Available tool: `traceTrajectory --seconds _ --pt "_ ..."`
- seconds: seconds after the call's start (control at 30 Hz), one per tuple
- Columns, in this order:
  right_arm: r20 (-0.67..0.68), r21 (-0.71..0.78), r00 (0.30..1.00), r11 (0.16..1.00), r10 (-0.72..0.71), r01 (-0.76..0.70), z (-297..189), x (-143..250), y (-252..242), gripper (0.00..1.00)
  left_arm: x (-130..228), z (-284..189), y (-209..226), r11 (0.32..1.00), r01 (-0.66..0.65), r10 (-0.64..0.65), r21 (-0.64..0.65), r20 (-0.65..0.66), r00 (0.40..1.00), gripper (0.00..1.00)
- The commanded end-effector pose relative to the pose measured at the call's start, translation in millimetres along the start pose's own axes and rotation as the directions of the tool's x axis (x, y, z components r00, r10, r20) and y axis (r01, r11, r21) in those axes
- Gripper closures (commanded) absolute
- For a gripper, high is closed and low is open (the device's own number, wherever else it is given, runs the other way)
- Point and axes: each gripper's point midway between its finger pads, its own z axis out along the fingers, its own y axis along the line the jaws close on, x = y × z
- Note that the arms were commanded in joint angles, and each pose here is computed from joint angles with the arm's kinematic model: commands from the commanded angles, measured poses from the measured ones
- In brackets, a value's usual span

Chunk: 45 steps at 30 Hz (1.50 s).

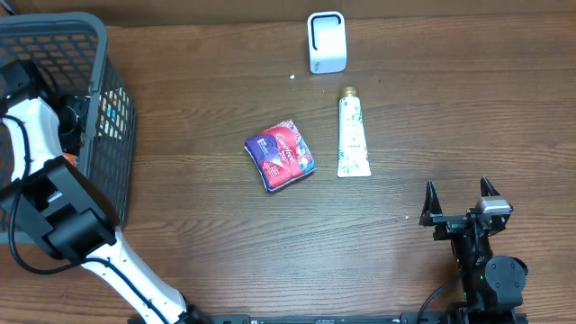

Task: Scan the item barcode
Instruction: 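Reach left gripper into basket and grasp the orange Kleenex pack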

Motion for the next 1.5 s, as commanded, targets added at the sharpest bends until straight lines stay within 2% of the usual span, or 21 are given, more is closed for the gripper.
traceTrajectory --seconds 0.0,0.03,0.27,0.47,0.53,0.67,0.73,0.93,1.07,1.3,1.47 --pt "0.003 0.012 1.000 1.000 -0.007 0.007 0 2 -2 0.00 9 5 -3 0.994 -0.104 0.105 0.028 -0.032 0.994 0.28" --pt "0.003 0.012 1.000 1.000 -0.007 0.007 0 2 -2 0.00 9 5 -3 0.993 -0.116 0.117 0.029 -0.031 0.993 0.32" --pt "0.003 0.012 1.000 1.000 -0.007 0.007 0 2 -2 0.00 0 -17 -4 0.981 -0.182 0.184 0.066 -0.013 0.983 0.34" --pt "0.003 0.012 1.000 1.000 -0.007 0.007 0 2 -2 0.00 -23 -77 -12 0.971 -0.227 0.216 0.080 0.129 0.968 0.30" --pt "0.003 0.012 1.000 1.000 -0.007 0.007 0 2 -2 0.00 -24 -93 -12 0.955 -0.288 0.275 0.071 0.154 0.949 0.30" --pt "0.003 0.012 1.000 1.000 -0.007 0.007 0 2 -2 0.00 -21 -97 29 0.949 -0.285 0.302 -0.135 0.121 0.946 0.29" --pt "0.003 0.012 1.000 1.000 -0.007 0.007 0 2 -2 0.00 -15 -87 62 0.916 -0.282 0.311 -0.286 0.061 0.948 0.29" --pt "0.003 0.012 1.000 1.000 -0.007 0.007 0 2 -2 0.00 -3 -36 98 0.848 -0.312 0.324 -0.429 -0.048 0.945 0.31" --pt "0.003 0.012 1.000 1.000 -0.007 0.007 0 2 -2 0.00 -3 -18 94 0.833 -0.377 0.381 -0.405 -0.074 0.922 0.31" --pt "0.003 0.012 1.000 1.000 -0.007 0.007 0 2 -2 0.00 -17 -11 75 0.814 -0.467 0.487 -0.346 -0.034 0.873 0.31" --pt "0.003 0.012 1.000 1.000 -0.007 0.007 0 2 -2 0.00 -8 -2 60 0.808 -0.537 0.540 -0.241 -0.058 0.839 0.37"
